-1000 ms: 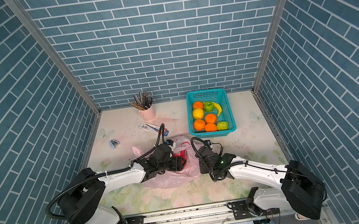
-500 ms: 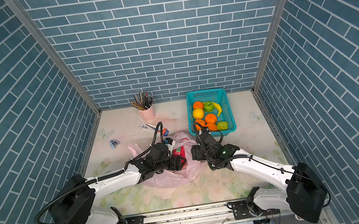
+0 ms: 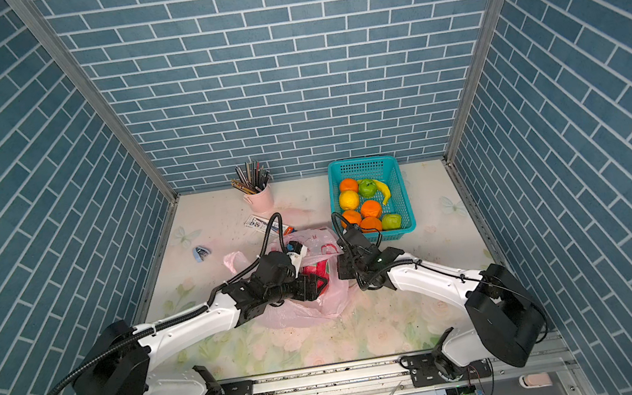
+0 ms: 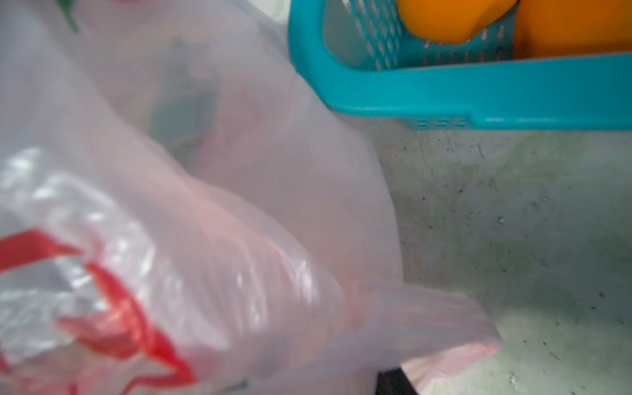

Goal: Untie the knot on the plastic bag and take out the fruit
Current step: 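Hold the bag edge with the right gripper while the left gripper grasps the dragon fruit, then lift the dragon fruit out of the bag with the left gripper, then hand the dragon fruit from the left gripper to the right gripper, then lower the dragon fruit with the right gripper into the teal basket and release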

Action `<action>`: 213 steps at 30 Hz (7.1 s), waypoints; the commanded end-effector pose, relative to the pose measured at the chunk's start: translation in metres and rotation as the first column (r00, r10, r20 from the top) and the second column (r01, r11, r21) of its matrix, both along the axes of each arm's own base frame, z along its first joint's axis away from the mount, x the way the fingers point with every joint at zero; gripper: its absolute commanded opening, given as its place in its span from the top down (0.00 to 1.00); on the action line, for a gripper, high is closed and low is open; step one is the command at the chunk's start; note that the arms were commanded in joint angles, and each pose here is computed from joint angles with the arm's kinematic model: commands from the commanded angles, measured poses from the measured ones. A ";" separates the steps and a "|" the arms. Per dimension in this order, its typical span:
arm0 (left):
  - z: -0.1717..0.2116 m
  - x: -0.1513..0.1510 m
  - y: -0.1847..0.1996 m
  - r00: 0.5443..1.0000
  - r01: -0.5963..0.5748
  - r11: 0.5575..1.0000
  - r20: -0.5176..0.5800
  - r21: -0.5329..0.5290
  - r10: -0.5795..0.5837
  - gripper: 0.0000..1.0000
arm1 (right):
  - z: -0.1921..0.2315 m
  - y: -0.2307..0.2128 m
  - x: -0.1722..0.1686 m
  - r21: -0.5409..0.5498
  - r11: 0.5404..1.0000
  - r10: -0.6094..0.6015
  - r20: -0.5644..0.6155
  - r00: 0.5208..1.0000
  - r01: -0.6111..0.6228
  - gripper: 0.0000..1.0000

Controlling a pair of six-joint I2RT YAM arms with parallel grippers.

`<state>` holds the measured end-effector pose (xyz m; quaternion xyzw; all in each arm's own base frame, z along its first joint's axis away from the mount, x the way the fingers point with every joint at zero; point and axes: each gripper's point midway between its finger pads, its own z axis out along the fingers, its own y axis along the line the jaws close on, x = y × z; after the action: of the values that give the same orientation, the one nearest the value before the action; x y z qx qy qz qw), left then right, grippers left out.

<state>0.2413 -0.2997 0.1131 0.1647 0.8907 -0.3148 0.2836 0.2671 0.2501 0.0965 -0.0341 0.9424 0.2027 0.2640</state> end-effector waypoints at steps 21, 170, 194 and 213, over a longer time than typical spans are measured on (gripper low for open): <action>0.019 -0.014 0.011 0.998 0.018 0.998 0.056 -0.059 -0.015 0.58 | 0.094 0.017 -0.021 0.099 0.947 0.280 0.214 0.936 -0.306 0.21; 0.311 0.023 -0.014 0.686 0.298 0.899 0.727 -0.320 0.032 0.11 | 0.338 0.004 0.001 0.655 0.551 -0.013 0.627 0.779 -0.518 0.59; 0.250 0.021 0.026 0.741 0.119 0.985 0.671 -0.121 -0.007 0.11 | 0.177 -0.117 0.148 0.349 0.930 -0.190 0.186 0.964 0.116 0.61; 0.225 0.017 0.046 0.782 0.045 0.997 0.623 -0.063 0.004 0.11 | 0.039 -0.175 0.237 -0.286 0.951 -0.135 -0.045 0.990 0.117 0.67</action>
<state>0.2599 -0.2583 0.3394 0.2592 0.7301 -0.2880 0.5629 0.5046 0.0882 0.1412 0.0354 0.9596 0.1014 0.2601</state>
